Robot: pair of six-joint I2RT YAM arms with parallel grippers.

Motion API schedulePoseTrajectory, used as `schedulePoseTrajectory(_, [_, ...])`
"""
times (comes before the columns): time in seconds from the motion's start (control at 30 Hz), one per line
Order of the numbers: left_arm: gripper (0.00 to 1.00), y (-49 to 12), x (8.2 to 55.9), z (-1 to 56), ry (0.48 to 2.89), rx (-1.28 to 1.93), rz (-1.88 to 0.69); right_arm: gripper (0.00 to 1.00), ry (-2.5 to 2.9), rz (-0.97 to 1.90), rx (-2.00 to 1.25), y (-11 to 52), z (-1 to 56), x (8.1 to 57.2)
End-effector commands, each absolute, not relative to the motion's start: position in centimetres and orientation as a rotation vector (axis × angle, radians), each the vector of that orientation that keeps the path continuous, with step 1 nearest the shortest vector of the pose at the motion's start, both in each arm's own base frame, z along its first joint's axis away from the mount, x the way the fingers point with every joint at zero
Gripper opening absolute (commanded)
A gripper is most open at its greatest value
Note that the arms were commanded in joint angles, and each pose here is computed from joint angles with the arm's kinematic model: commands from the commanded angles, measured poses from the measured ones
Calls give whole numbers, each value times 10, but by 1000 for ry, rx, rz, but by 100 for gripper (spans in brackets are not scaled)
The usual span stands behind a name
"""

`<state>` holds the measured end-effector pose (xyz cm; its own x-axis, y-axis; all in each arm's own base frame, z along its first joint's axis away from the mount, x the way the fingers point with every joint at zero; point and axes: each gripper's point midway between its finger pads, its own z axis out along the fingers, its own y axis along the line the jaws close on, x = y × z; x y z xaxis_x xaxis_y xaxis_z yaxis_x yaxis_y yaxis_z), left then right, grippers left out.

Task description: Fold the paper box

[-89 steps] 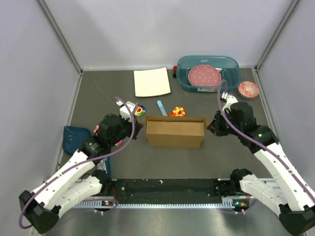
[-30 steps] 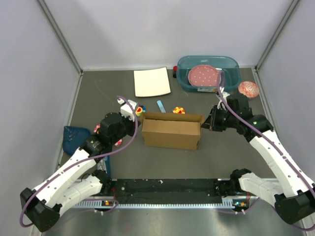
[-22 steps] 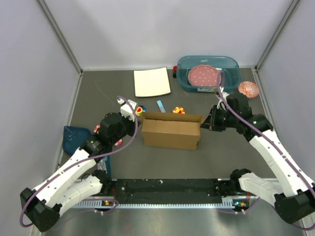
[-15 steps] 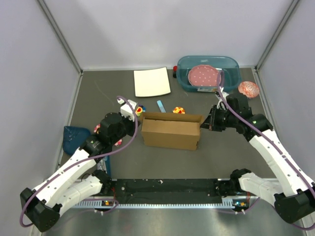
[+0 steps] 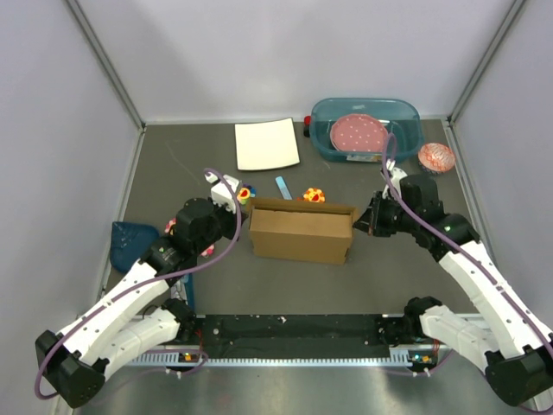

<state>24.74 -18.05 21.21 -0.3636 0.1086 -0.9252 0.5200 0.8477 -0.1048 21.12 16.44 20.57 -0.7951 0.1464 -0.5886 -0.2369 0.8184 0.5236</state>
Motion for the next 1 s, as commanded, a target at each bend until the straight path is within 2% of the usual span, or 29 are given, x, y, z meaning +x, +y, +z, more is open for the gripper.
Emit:
schedulePoseTrajectory(0.0, [0,-190,247,221,1911,467,-519,0,2390,754,-53,159,188,208])
schedulePoseTrajectory(0.7, [0,-183,249,254,1849,395,-513,0,2398,714,-44,155,179,209])
schedulePoseTrajectory(0.97, [0,-194,246,269,1836,365,-614,0,2404,709,-45,154,177,207])
